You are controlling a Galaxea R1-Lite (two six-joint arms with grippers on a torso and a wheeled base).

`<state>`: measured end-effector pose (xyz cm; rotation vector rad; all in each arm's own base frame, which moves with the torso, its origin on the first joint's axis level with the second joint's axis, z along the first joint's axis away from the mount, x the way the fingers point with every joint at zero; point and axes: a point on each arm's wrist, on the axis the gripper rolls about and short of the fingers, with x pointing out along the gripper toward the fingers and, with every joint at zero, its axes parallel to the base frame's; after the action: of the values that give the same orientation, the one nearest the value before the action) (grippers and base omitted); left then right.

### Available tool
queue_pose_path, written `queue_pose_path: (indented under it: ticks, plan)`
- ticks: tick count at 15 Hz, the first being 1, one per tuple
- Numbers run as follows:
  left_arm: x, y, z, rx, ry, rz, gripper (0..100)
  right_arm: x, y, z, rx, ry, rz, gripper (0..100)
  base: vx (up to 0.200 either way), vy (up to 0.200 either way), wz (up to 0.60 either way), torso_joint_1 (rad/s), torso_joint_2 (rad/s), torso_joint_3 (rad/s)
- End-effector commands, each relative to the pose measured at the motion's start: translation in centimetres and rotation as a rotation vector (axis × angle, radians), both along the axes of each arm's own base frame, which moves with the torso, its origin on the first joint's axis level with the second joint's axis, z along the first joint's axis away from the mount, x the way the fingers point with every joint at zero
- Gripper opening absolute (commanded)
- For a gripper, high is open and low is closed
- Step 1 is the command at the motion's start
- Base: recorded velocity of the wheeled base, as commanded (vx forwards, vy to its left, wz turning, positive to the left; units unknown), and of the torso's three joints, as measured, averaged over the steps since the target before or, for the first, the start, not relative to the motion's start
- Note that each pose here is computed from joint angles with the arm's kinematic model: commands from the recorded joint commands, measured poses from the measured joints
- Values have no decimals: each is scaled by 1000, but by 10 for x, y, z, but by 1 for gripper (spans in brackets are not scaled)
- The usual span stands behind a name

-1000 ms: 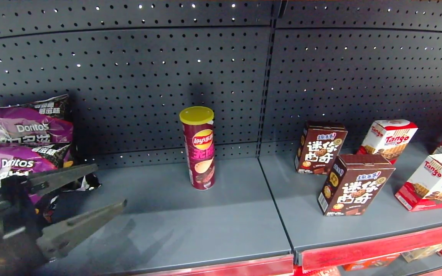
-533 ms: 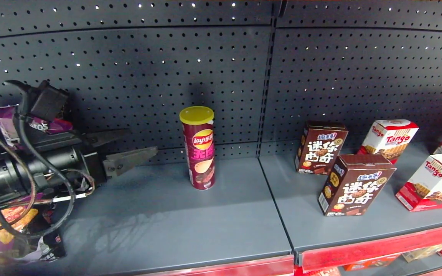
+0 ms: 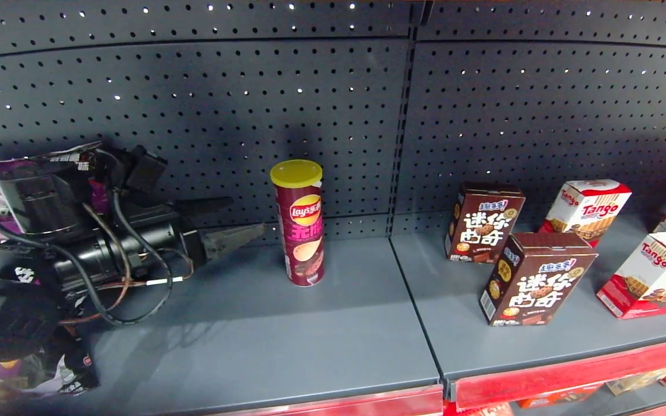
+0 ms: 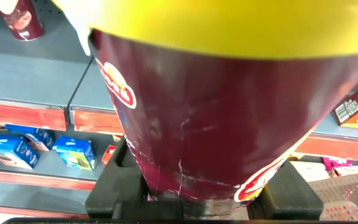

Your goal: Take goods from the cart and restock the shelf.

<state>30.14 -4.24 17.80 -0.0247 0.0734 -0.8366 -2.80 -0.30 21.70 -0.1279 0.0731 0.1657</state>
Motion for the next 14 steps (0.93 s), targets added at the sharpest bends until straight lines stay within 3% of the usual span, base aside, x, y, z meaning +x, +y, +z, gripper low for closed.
queue_pose_path:
  ticks: [1, 3, 7, 11, 14]
  plan:
    - [17, -4, -27, 2, 55, -37, 100, 0, 0, 0, 0, 3, 3, 0, 0, 0, 0, 0, 0, 0]
    - [26, -8, -34, -5, 29, -83, 100, 0, 0, 0, 1, 4, 3, 0, 0, 0, 0, 0, 0, 0]
    - [34, -10, -41, -6, 31, -117, 100, 3, 0, -1, -1, 18, 3, 0, 0, 0, 0, 0, 0, 0]
    - [54, -22, -29, -14, -36, -181, 100, 4, 1, -1, -2, 23, 3, 0, 0, 0, 0, 0, 0, 0]
    - [59, -33, -28, -17, -47, -233, 100, 3, 0, 1, -1, 15, 3, 0, 0, 0, 0, 0, 0, 0]
